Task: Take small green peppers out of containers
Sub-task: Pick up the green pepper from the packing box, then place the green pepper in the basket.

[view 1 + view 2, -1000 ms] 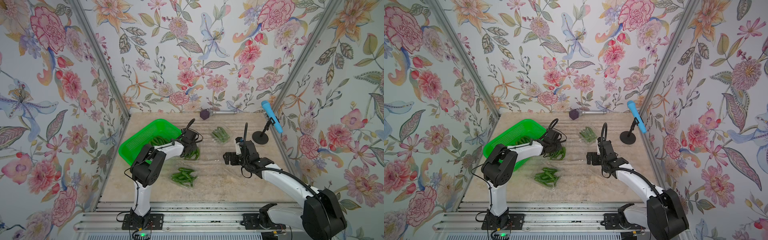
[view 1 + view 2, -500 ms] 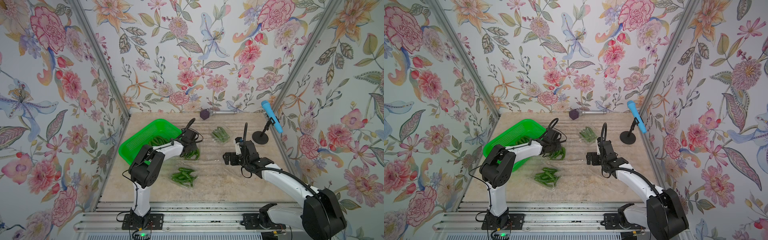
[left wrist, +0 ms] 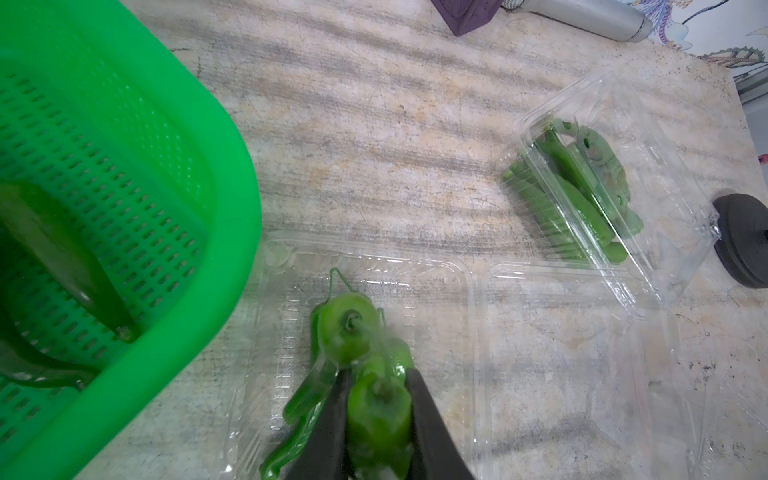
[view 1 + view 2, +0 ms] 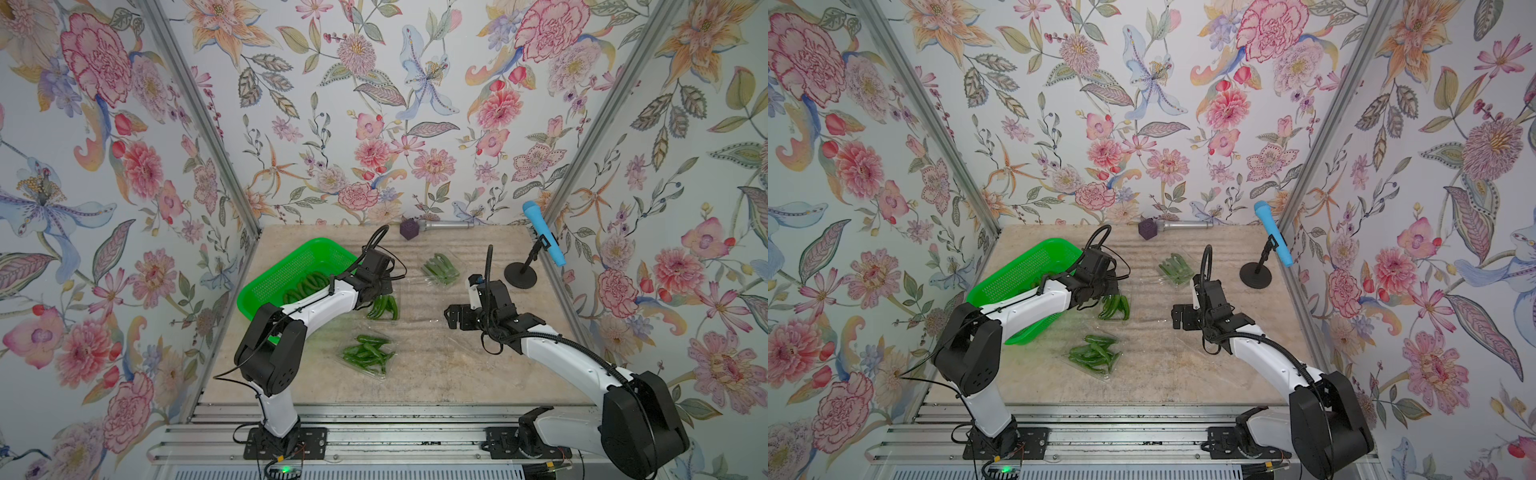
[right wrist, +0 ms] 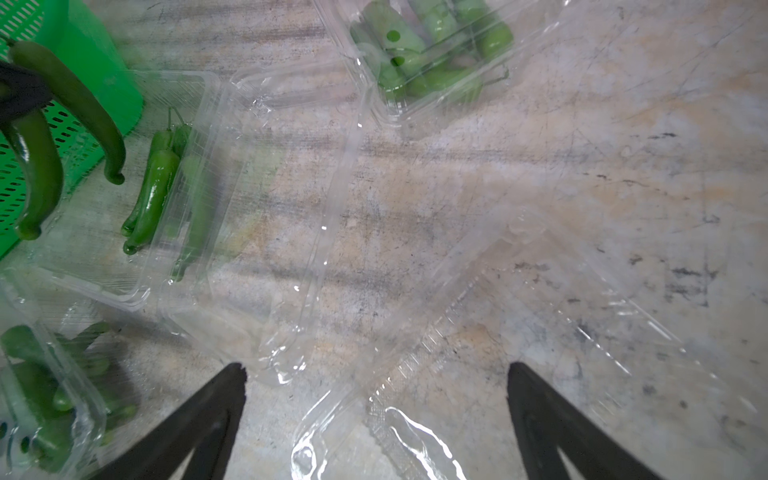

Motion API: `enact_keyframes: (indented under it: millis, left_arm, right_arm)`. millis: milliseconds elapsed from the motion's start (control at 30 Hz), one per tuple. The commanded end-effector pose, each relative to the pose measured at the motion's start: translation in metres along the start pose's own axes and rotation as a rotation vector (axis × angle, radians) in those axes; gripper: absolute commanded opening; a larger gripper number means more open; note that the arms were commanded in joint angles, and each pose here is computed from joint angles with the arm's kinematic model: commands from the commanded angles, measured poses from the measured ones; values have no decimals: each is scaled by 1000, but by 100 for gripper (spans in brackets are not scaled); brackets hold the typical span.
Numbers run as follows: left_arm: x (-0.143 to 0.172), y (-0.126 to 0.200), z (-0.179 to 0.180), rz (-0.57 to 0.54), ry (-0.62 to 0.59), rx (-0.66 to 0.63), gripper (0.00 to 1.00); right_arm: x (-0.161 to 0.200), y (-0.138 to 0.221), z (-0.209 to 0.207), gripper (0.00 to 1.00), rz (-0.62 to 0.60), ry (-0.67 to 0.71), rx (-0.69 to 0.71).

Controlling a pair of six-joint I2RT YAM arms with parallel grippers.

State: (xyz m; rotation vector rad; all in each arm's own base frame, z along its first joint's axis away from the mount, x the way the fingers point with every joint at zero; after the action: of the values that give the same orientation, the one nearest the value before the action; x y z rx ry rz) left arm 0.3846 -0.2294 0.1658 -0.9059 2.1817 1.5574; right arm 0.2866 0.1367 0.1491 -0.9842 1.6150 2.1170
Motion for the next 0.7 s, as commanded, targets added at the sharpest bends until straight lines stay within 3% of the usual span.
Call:
enact_keyframes:
  millis: [0,233,500,667]
  left_arm:
    - [-28,36,0,-90,-52,-38,13]
    - [-69,68,24,-157,-43,-100,19]
    - [-103,57,114,-142,73,-246,21]
    - [-104,41,145,-92,89,-303,47]
  right_arm:
    - [-16,0,5,100,-40,2,-30]
    - [-23,-11,11,100,-25,5,-49]
    - [-27,-22,18,100,-9,11,-58]
    - [-24,-28,16,100,14,-7,-39]
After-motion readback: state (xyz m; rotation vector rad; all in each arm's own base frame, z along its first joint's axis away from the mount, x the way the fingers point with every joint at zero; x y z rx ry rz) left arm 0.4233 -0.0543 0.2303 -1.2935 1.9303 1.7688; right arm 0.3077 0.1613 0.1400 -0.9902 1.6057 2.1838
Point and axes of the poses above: each gripper's point midway between its finger pads, its own y axis back along the fingers, its own z axis along the line the jaws close on, x = y × z, the point moved 5 cm from there along y, back along the fingers, and after that the axes turned 9 degrees about y, right-handed, at the moved point
